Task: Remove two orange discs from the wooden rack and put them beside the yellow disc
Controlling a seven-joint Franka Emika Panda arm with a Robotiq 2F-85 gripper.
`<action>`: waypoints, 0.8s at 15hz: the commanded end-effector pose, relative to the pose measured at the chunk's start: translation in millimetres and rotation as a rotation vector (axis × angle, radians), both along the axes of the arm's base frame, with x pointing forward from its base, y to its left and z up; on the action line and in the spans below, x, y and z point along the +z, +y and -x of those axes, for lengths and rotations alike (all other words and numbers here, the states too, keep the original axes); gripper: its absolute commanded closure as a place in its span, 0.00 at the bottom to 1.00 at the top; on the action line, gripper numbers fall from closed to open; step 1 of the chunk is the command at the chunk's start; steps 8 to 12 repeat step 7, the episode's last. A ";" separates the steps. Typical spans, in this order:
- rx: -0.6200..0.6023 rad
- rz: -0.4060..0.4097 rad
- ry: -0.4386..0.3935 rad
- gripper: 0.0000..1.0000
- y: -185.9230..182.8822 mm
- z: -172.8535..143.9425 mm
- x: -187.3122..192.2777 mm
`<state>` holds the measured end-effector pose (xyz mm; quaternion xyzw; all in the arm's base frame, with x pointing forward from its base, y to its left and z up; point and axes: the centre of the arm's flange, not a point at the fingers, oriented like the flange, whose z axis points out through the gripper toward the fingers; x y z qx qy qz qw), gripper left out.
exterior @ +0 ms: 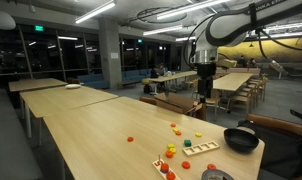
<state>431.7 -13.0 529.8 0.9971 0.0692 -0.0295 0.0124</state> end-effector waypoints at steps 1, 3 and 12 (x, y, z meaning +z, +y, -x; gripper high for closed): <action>-0.008 -0.052 0.006 0.00 -5.5 16.8 4.6; -0.047 -0.060 0.007 0.00 -6.5 19.0 2.8; -0.029 -0.035 0.018 0.00 -5.1 9.7 -4.9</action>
